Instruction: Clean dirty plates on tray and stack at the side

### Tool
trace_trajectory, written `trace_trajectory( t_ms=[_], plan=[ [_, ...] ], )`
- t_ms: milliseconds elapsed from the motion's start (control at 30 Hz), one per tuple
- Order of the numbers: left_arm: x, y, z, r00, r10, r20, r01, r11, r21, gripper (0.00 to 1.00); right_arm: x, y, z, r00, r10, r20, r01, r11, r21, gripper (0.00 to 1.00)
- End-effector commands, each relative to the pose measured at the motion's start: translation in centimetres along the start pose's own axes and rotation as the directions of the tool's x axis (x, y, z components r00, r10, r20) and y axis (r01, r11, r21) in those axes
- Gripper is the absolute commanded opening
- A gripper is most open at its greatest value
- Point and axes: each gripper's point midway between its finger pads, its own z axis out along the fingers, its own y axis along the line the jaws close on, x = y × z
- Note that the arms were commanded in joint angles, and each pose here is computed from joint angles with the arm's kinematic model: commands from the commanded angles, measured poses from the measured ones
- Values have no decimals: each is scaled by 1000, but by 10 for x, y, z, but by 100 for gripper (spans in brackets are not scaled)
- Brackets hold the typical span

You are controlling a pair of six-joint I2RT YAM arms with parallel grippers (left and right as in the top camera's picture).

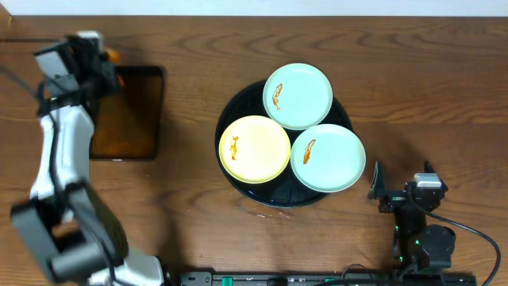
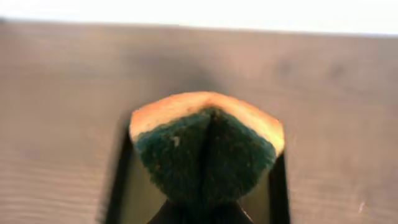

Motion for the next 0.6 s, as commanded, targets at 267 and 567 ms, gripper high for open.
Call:
trace_trajectory(
  t_ms=[267, 567],
  plan=[
    [-100, 1, -99, 953, 100, 285, -71, 991, -111, 8, 1, -2, 0, 1000, -11, -1, 11, 1000, 11, 99],
    [45, 6, 20, 982, -42, -184, 41, 999, -9, 7, 1, -2, 0, 1000, -11, -1, 11, 1000, 11, 99]
  ],
)
